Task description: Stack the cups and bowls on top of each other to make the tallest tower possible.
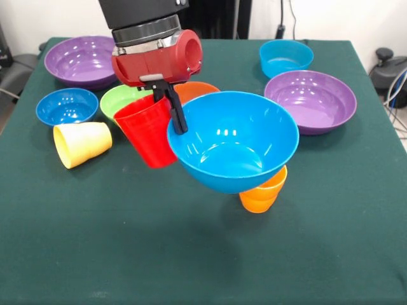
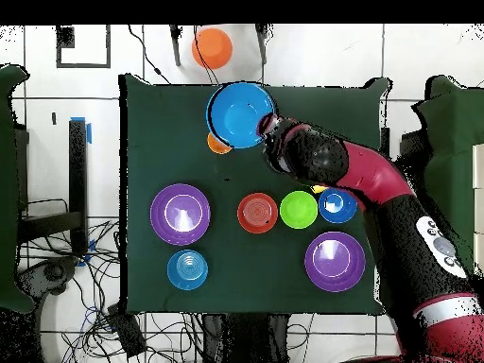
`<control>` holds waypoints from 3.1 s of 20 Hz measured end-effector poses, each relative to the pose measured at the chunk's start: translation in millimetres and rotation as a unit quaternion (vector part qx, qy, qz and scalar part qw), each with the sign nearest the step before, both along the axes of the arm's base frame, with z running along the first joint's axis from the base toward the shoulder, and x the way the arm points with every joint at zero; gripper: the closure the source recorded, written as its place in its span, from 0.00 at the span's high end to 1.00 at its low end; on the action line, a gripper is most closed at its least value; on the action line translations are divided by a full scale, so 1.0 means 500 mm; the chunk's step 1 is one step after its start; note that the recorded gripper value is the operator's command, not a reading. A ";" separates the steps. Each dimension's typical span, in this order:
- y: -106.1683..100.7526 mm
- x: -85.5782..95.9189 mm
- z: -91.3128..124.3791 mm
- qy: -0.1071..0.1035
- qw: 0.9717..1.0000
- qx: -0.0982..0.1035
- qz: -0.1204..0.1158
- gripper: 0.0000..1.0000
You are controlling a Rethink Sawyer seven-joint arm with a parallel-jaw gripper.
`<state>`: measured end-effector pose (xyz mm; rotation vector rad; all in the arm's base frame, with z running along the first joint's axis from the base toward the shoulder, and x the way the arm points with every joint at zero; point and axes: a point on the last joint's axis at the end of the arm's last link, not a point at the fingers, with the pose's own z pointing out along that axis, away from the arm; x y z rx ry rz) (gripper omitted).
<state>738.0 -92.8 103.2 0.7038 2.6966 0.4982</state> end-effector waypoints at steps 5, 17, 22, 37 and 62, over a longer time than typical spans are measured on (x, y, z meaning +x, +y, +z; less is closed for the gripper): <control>0.003 0.000 -0.002 -0.031 0.999 -0.041 0.017 0.00; 0.014 0.016 0.021 -0.088 0.991 -0.088 0.042 0.00; 0.013 0.017 0.025 -0.089 0.991 -0.089 0.043 0.00; -0.002 0.006 0.026 -0.085 0.993 -0.073 0.030 0.00; 0.069 -0.011 0.031 -0.138 0.990 -0.032 0.013 0.00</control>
